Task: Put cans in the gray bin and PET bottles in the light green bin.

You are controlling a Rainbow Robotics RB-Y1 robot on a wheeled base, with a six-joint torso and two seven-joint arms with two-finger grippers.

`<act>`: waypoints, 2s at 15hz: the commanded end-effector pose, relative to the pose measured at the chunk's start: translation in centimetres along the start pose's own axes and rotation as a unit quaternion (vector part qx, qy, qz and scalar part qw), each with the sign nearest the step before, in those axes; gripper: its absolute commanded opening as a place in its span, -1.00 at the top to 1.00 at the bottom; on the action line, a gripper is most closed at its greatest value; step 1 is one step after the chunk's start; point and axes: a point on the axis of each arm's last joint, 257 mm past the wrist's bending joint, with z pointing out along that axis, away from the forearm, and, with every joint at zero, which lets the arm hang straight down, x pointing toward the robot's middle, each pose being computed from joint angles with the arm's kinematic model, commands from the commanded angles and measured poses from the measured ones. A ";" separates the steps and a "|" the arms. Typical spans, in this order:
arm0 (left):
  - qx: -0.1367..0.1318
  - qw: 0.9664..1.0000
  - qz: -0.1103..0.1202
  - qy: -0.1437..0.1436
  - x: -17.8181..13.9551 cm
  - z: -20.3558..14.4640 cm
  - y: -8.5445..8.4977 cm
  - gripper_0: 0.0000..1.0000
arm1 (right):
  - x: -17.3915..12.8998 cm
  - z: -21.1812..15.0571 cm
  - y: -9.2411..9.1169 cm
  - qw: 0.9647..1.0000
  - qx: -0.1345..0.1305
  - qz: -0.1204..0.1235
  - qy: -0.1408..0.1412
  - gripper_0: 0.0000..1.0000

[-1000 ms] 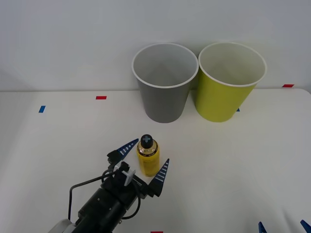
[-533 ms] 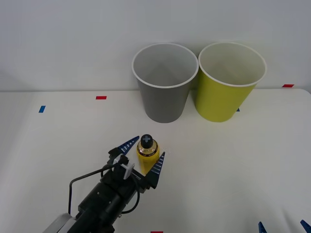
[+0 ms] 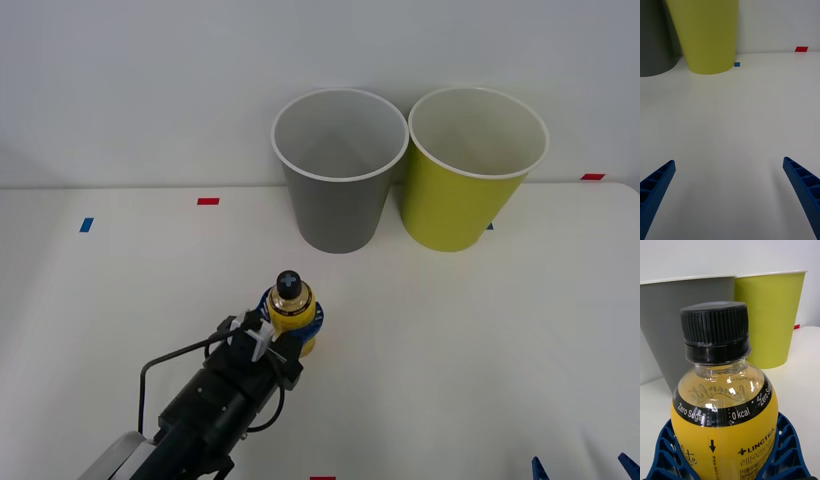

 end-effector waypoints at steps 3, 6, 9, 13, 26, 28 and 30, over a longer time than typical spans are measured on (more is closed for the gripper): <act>-0.014 0.999 0.009 0.048 -1.7 0.6 0.9 1.00 | 0.0 0.0 0.0 1.000 0.000 0.000 0.000 -1.00; -0.023 0.997 0.012 0.070 -3.5 0.7 1.3 1.00 | 0.0 0.0 0.0 1.000 0.000 0.000 0.000 -1.00; -0.032 0.996 0.010 0.089 -6.0 0.7 1.6 1.00 | 0.0 0.0 0.0 1.000 0.000 0.000 0.000 -1.00; -0.021 0.994 -0.023 0.103 -9.8 0.2 0.6 1.00 | 0.0 0.0 0.0 1.000 0.000 0.000 0.000 -1.00; -0.061 0.987 0.025 0.144 -17.0 0.2 3.7 1.00 | 0.0 0.0 0.0 1.000 0.000 0.000 0.000 -1.00; -0.060 0.989 0.031 0.130 -18.1 0.6 3.7 1.00 | 0.0 0.0 0.0 1.000 0.000 0.000 0.000 -1.00; -0.057 0.991 0.040 0.114 -19.6 1.0 3.6 1.00 | 0.0 0.0 0.0 1.000 0.000 0.000 0.000 -1.00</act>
